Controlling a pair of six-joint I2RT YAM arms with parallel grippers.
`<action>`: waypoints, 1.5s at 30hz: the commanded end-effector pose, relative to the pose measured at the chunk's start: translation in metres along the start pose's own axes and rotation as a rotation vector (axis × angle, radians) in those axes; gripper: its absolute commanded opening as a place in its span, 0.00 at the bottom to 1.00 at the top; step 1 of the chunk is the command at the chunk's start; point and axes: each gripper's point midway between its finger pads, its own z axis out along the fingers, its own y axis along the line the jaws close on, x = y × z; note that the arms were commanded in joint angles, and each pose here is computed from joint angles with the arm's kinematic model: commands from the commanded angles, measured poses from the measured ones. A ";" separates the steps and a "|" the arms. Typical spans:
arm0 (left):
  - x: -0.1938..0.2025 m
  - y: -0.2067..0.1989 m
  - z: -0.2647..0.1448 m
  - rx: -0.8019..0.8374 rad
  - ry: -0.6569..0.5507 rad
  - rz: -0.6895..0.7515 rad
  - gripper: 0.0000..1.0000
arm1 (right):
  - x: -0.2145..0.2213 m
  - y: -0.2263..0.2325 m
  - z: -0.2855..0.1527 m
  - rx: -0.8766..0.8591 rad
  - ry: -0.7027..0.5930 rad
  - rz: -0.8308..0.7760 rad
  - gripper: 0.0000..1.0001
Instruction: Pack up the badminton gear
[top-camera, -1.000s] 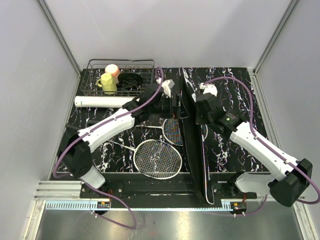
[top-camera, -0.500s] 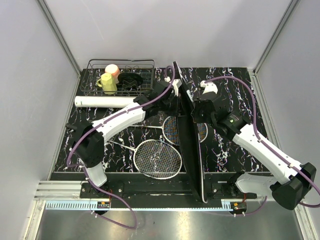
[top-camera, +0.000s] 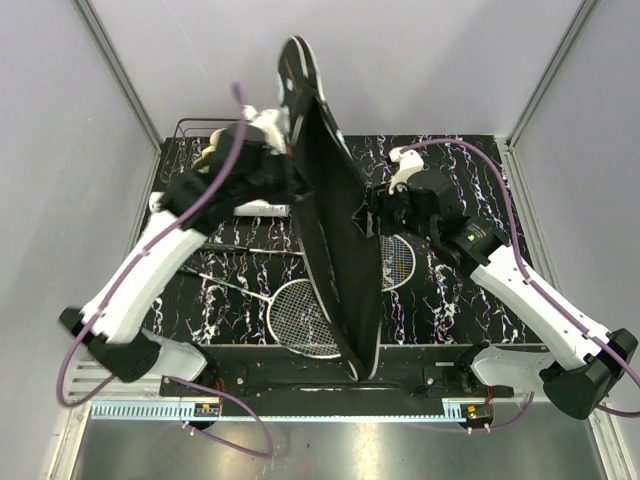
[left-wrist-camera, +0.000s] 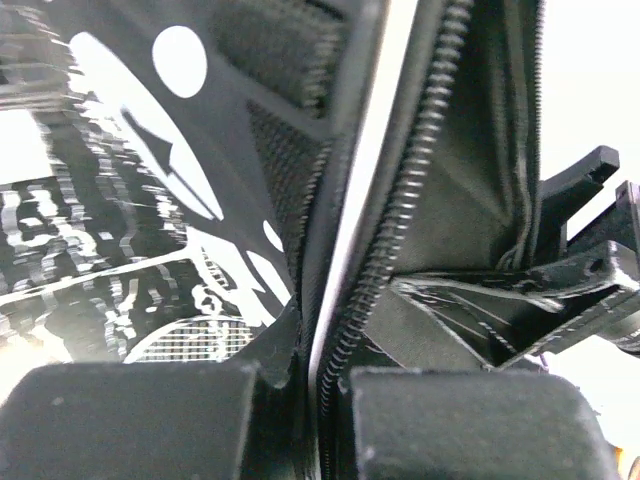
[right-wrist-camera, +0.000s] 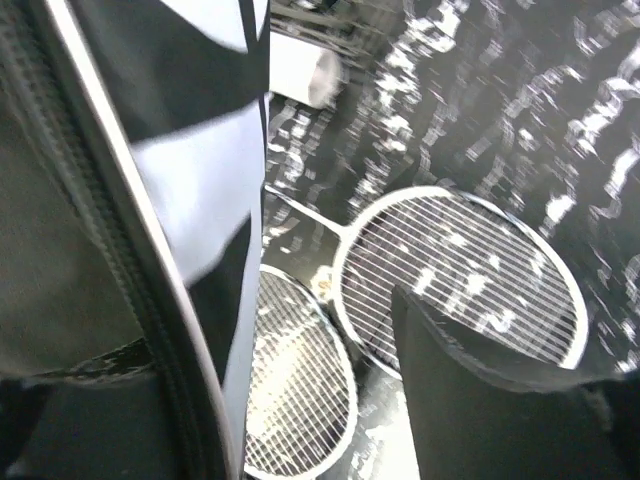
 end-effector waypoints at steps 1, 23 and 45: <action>-0.026 0.046 -0.079 -0.169 -0.128 -0.065 0.00 | -0.048 0.056 -0.014 -0.263 -0.131 0.069 0.70; -0.014 0.103 -0.114 -0.342 -0.138 -0.076 0.00 | -0.017 0.145 0.017 -0.613 -0.010 0.100 0.87; 0.021 0.007 -0.006 -0.116 0.093 0.043 0.00 | -0.084 0.064 -0.012 -0.040 -0.115 0.185 0.81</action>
